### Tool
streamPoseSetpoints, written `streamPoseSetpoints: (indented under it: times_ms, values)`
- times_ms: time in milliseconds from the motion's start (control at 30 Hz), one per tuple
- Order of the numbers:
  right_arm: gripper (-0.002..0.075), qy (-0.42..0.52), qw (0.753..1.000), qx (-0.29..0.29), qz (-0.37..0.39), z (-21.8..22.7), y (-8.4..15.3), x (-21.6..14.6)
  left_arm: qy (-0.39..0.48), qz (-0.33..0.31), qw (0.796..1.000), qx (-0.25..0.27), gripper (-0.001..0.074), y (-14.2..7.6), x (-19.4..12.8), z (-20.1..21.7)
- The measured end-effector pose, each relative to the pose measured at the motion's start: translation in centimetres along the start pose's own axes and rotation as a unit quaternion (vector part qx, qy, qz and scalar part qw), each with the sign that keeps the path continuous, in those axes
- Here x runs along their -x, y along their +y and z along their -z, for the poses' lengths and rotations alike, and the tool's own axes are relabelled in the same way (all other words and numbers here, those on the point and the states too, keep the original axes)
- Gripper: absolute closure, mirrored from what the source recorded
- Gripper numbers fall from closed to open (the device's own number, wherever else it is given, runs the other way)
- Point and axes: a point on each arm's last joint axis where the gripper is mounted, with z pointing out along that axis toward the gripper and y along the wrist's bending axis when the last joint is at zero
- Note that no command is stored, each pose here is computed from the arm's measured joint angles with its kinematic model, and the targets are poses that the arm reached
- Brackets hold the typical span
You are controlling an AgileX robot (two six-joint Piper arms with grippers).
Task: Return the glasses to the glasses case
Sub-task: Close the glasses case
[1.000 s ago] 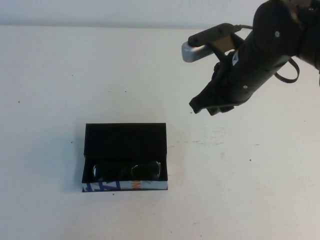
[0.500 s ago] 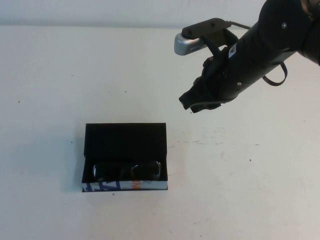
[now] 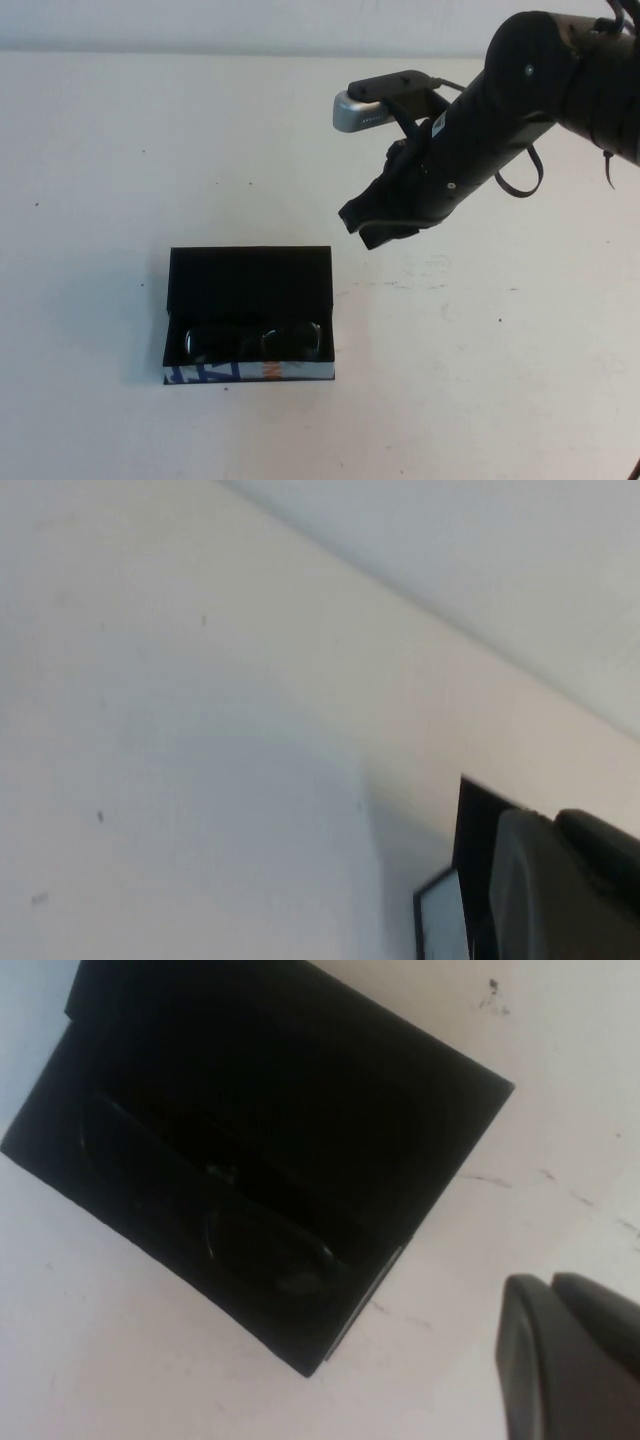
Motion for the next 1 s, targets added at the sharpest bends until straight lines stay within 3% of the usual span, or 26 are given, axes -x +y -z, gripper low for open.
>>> streamPoseSetpoints:
  times_ms: [200,300,467,600,800,1000]
  values:
    - [0.0737,0.022,1.0,0.009,0.0,-0.9,-0.2,1.0,0.193,-0.053,0.98,0.016,0.0738,-2.5,1.9,-2.5]
    - [0.0737,0.023,1.0,0.01,0.001,-1.1,-0.2,1.3,0.293,-0.088,0.952,-0.001,0.0738,-3.6,2.2,-4.6]
    - [0.0737,0.026,1.0,0.01,0.001,-1.4,-0.3,1.4,0.418,-0.099,0.9,-0.071,0.0738,-4.8,1.5,-8.2]
    - [0.0737,0.021,1.0,0.01,-0.01,-1.2,-1.0,1.4,0.468,-0.079,0.872,-0.116,0.0738,-4.5,-0.5,-11.3]
    - [0.0737,-0.007,0.999,0.017,-0.038,-0.6,-2.7,1.9,0.487,-0.065,0.855,-0.168,0.0738,-4.1,-3.5,-14.8]
    - [0.0737,-0.009,0.999,0.035,-0.039,-1.9,-3.0,3.7,0.505,-0.069,0.84,-0.186,0.0738,-4.0,-7.3,-17.0]
